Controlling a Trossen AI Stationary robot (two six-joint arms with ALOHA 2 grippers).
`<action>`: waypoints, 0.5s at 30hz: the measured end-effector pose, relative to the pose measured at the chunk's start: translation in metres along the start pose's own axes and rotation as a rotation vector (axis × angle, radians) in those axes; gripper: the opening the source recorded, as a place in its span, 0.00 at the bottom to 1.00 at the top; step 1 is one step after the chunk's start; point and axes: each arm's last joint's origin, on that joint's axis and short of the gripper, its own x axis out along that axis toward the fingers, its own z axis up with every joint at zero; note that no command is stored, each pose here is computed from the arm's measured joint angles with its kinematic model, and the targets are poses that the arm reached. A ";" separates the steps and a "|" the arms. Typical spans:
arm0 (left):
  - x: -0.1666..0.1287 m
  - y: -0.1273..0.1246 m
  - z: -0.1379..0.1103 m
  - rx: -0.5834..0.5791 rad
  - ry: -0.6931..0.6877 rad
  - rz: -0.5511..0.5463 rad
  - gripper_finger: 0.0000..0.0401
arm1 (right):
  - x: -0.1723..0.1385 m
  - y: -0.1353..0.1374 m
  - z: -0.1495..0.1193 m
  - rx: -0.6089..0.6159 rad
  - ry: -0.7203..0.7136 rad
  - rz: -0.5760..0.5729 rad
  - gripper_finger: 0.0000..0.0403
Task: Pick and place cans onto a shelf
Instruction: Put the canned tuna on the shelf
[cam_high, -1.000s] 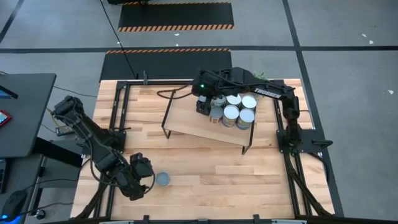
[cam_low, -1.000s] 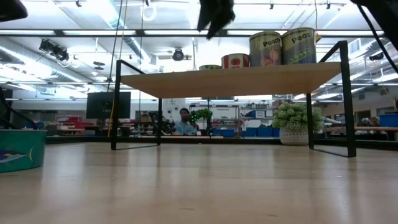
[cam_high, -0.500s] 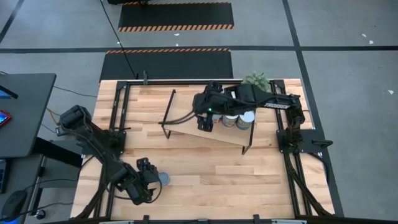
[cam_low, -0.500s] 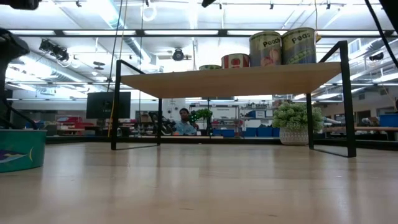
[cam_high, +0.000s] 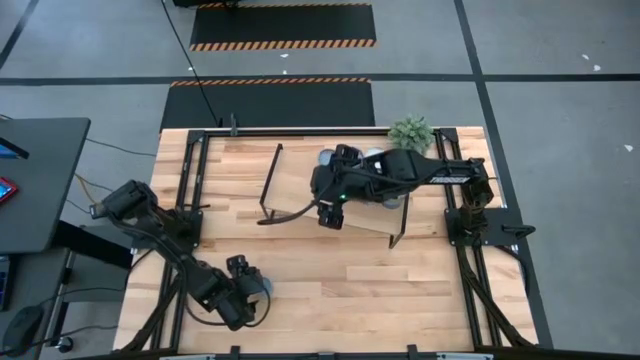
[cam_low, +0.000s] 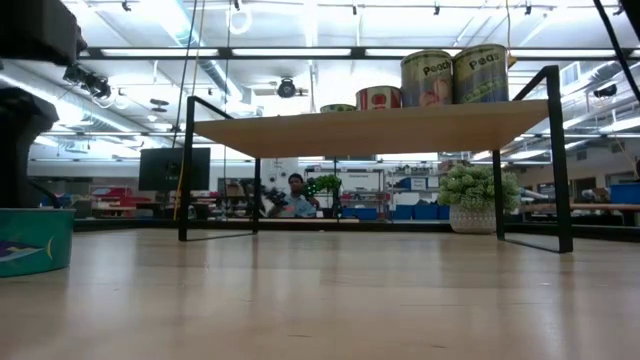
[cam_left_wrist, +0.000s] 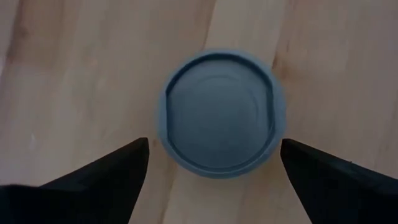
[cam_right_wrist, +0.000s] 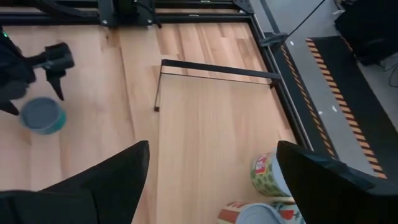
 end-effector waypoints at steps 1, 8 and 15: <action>0.002 0.000 0.000 -0.003 0.010 -0.001 0.93 | -0.001 0.001 0.000 0.000 -0.001 0.002 0.89; 0.012 0.001 0.008 -0.030 -0.017 0.013 0.93 | -0.002 0.005 -0.001 0.014 -0.005 0.011 0.89; 0.030 0.000 0.015 -0.031 0.036 -0.025 0.93 | -0.003 0.006 0.002 0.026 -0.029 0.016 0.89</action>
